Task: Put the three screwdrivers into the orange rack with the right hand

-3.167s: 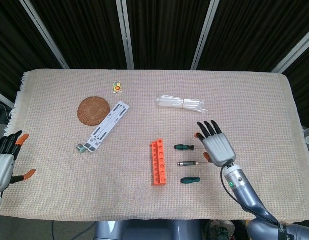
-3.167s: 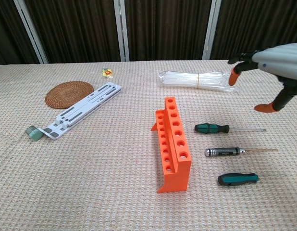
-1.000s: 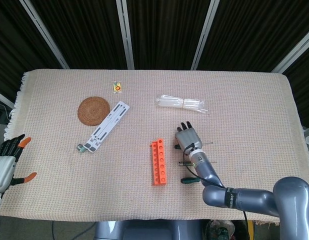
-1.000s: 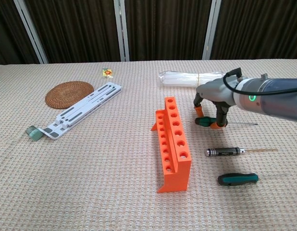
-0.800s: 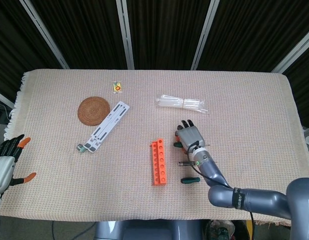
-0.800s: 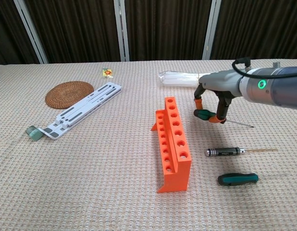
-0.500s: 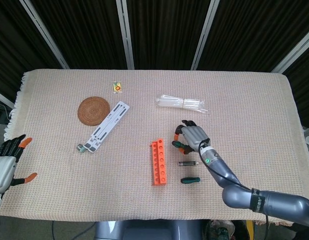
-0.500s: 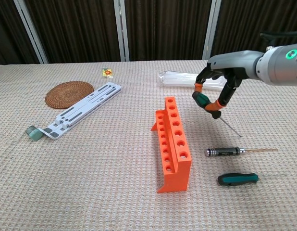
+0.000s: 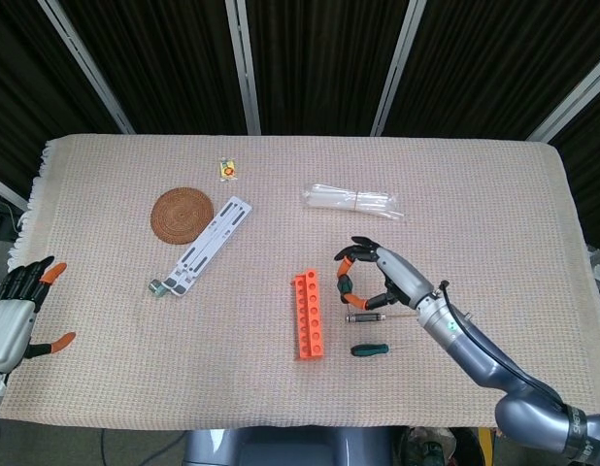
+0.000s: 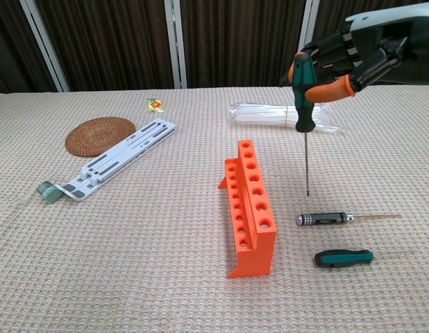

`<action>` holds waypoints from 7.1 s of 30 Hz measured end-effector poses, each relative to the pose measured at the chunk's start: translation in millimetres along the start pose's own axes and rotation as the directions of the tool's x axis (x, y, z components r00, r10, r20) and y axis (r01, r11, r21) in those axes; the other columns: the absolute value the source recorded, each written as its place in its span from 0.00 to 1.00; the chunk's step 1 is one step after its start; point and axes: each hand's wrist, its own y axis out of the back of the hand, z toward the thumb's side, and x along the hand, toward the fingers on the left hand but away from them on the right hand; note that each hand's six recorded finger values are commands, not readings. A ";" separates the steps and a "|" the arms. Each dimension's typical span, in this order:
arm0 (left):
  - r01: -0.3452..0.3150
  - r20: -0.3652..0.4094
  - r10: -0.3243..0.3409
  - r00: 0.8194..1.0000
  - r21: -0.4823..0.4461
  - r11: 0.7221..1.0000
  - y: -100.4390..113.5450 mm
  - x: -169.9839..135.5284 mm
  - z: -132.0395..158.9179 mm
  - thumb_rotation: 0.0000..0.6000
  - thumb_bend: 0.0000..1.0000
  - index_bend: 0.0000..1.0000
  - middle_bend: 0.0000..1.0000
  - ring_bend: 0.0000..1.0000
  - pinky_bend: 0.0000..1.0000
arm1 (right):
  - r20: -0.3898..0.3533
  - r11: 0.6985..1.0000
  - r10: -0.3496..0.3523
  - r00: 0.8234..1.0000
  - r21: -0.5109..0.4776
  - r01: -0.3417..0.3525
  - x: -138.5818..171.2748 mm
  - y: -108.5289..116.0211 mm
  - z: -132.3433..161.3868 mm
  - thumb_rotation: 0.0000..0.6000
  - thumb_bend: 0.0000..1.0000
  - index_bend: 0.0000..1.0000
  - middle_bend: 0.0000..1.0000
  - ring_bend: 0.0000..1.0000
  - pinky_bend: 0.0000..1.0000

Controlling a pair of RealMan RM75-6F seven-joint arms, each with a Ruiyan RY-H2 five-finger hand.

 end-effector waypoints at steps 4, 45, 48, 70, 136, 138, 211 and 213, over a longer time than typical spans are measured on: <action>0.002 0.002 -0.002 1.000 0.007 1.000 0.7 0.2 2.4 1.00 0.15 0.09 0.00 0.00 0.00 | -0.067 0.998 0.024 0.997 -0.053 -0.027 13.2 -5.1 11.2 1.00 0.38 0.68 0.25 0.00 0.00; 0.028 -0.011 -0.028 1.000 0.018 0.999 -0.4 -1.2 5.6 1.00 0.15 0.08 0.00 0.00 0.00 | -0.287 0.986 0.156 0.945 -0.007 -0.165 9.2 -48.6 24.7 1.00 0.39 0.68 0.26 0.00 0.00; 0.028 -0.013 -0.028 1.000 0.016 0.999 -0.6 -1.7 4.9 1.00 0.15 0.08 0.00 0.00 0.00 | -0.289 0.986 0.159 0.944 -0.004 -0.167 11.0 -49.1 26.0 1.00 0.39 0.68 0.26 0.00 0.00; 0.031 -0.007 -0.031 1.000 0.015 0.999 -0.9 -1.7 7.2 1.00 0.15 0.08 0.00 0.00 0.00 | -0.278 0.983 0.166 0.946 -0.026 -0.180 14.7 -51.0 21.5 1.00 0.39 0.68 0.26 0.00 0.00; 0.030 0.009 -0.030 1.000 0.004 1.000 -0.9 -7.6 8.4 1.00 0.15 0.08 0.00 0.00 0.00 | -0.262 0.995 0.091 0.961 0.068 -0.076 8.0 -108.6 -36.6 1.00 0.35 0.61 0.23 0.00 0.00; 0.028 0.008 -0.028 1.000 0.003 1.000 -0.6 -7.5 8.2 1.00 0.15 0.08 0.00 0.00 0.00 | -0.255 0.995 0.094 0.962 0.066 -0.079 7.3 -109.7 -38.5 1.00 0.35 0.60 0.22 0.00 0.00; -0.030 -0.058 0.032 0.998 0.034 0.999 -5.5 -5.5 -14.4 1.00 0.15 0.09 0.00 0.00 0.00 | 0.172 0.404 -0.014 0.985 0.902 -0.152 -33.4 -53.3 -71.2 1.00 0.06 0.43 0.11 0.00 0.00; -0.027 -0.058 0.028 0.998 0.027 0.999 -6.2 -5.4 -15.0 1.00 0.15 0.09 0.00 0.00 0.00 | 0.182 0.399 -0.004 0.983 0.902 -0.165 -34.3 -60.2 -72.3 1.00 0.06 0.44 0.11 0.00 0.00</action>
